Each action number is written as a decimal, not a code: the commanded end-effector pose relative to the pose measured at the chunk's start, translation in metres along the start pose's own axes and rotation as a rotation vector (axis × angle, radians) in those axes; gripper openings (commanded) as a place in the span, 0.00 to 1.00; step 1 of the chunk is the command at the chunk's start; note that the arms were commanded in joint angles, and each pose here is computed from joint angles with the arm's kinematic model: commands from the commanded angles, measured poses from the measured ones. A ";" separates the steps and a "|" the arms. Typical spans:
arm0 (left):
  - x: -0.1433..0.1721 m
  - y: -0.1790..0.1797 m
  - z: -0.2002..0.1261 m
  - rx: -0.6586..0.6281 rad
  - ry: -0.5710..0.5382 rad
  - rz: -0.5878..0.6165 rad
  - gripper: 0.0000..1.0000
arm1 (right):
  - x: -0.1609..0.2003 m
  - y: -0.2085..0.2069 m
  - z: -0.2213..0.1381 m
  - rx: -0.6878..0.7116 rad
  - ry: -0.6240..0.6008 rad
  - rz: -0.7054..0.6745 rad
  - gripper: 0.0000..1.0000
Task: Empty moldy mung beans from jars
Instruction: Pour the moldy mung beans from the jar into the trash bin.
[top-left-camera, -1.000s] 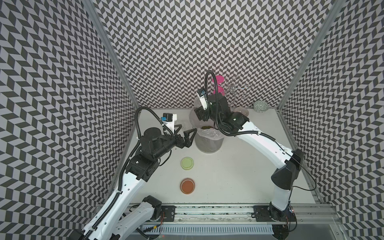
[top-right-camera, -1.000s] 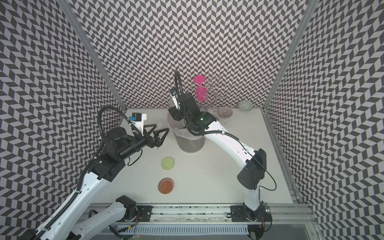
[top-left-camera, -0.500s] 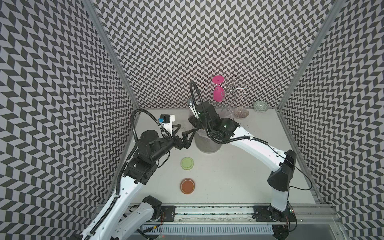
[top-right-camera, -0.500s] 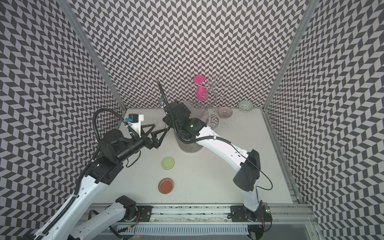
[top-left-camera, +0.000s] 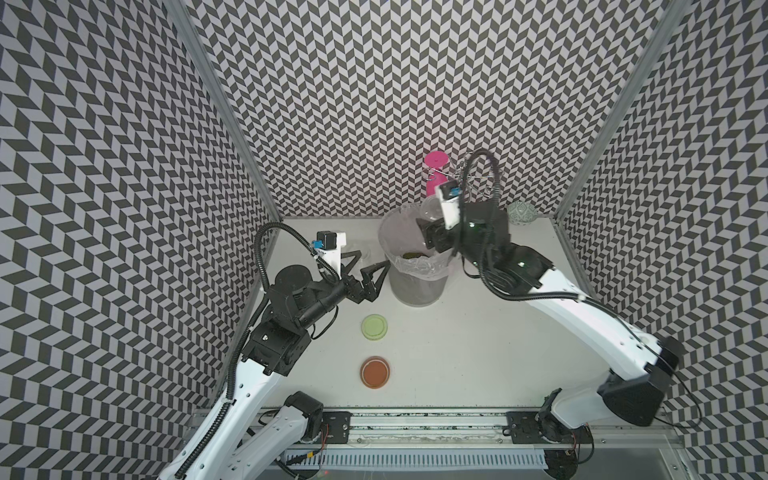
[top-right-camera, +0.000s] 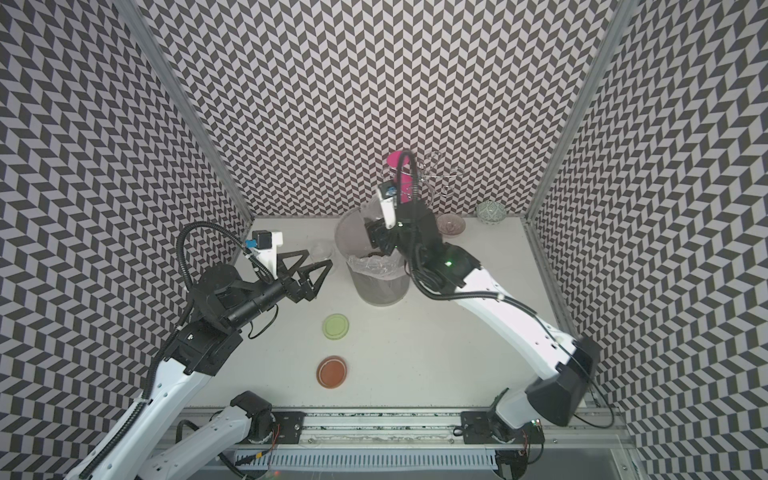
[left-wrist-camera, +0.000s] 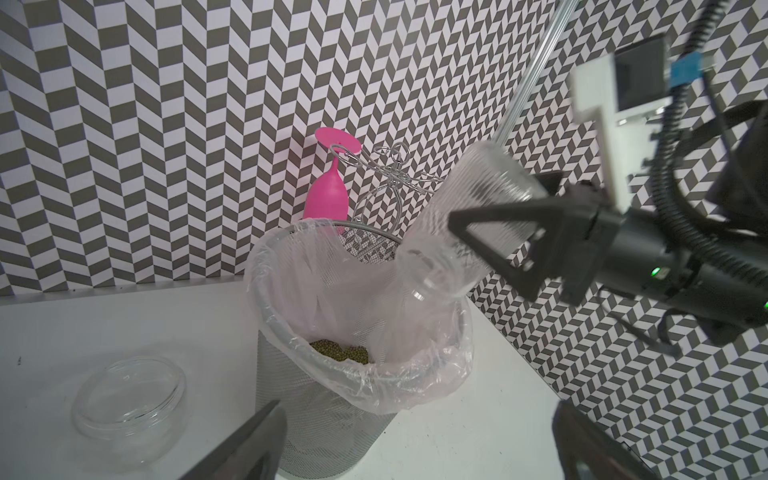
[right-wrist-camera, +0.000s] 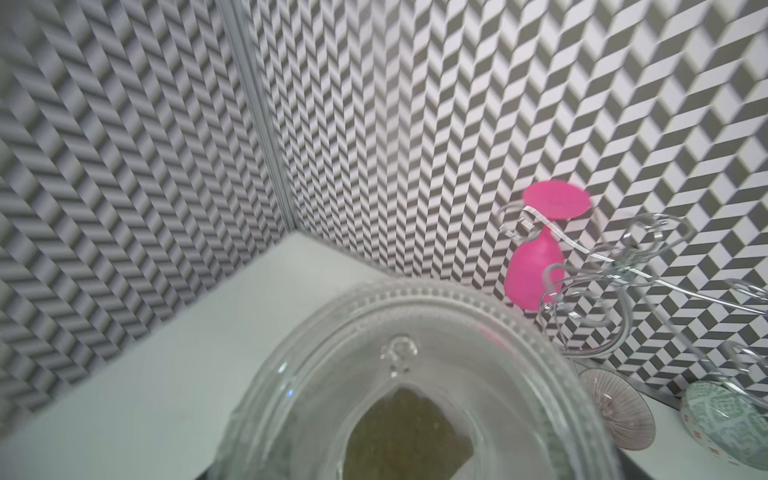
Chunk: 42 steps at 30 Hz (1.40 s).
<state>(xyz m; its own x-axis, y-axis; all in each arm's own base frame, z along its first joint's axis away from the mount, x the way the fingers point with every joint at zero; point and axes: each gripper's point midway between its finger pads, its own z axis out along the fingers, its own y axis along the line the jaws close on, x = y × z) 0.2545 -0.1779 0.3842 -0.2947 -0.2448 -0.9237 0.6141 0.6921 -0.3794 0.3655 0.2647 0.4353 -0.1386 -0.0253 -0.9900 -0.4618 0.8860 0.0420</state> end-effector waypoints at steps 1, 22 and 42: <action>-0.005 -0.014 0.002 0.081 -0.013 0.010 1.00 | -0.076 0.002 -0.046 -0.217 -0.283 0.230 0.65; -0.007 -0.099 0.025 0.495 0.029 -0.002 0.98 | -0.029 0.030 -0.079 -0.744 -0.202 0.541 0.63; -0.005 -0.055 0.005 0.225 -0.022 0.013 0.98 | 0.044 0.022 0.088 -0.110 0.181 -0.198 0.63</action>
<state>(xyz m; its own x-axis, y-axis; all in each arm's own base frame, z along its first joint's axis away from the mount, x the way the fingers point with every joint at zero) 0.2157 -0.2253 0.4283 -0.2468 -0.2735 -0.9297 0.8124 0.4646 -0.3523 0.4281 0.3187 0.3799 -0.3150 -0.0922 -0.9446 -0.6392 0.7563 0.1393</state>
